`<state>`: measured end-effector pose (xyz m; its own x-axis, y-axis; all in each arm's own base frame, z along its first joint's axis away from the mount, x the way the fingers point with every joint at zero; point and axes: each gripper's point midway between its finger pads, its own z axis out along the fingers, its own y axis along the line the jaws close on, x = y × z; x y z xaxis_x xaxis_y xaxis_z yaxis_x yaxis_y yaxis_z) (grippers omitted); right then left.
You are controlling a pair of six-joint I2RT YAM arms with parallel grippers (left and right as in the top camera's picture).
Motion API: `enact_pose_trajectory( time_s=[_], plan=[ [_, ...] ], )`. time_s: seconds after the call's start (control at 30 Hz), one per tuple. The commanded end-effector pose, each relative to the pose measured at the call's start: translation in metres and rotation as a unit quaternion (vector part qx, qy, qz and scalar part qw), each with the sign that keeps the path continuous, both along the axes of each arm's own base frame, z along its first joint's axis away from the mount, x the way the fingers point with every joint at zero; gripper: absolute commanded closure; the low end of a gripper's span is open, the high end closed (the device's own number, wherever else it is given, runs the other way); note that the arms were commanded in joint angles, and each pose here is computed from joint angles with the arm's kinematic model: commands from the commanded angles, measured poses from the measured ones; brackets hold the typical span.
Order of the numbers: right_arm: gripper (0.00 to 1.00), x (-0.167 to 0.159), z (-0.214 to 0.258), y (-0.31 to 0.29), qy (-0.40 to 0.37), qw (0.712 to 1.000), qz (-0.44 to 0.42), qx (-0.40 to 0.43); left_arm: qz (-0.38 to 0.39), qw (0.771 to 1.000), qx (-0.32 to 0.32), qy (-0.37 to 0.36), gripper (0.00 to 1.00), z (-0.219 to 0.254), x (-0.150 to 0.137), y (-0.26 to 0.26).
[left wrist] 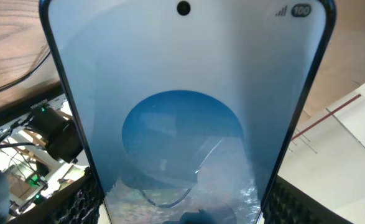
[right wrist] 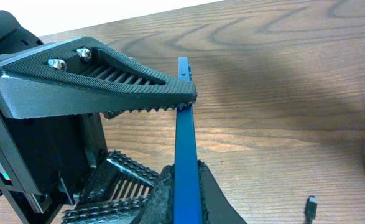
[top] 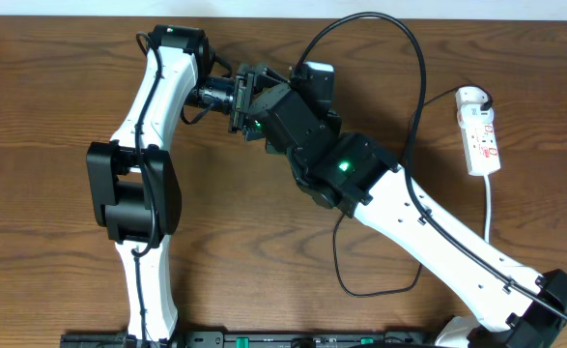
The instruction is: Plug charger to phone and switch on socket
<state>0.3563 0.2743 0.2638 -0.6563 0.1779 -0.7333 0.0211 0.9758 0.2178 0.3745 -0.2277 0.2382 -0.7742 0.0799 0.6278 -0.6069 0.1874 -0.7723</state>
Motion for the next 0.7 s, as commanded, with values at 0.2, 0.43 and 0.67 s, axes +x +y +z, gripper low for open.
enact_pose_trajectory(
  time_s=[0.2,0.43,0.67],
  plan=[
    [0.98,0.016,0.004,-0.016,-0.002,0.995,-0.080,0.057,0.005,0.999,-0.027,-0.026,0.18,0.025,-0.004,-0.002],
    [0.99,0.029,0.013,-0.045,0.002,0.964,-0.201,0.172,0.005,0.999,-0.027,-0.025,0.19,0.026,-0.004,-0.002],
    [0.98,0.017,0.037,-0.069,0.014,0.894,-0.312,0.320,0.009,0.999,-0.018,0.028,0.26,0.026,-0.004,-0.002]
  ],
)
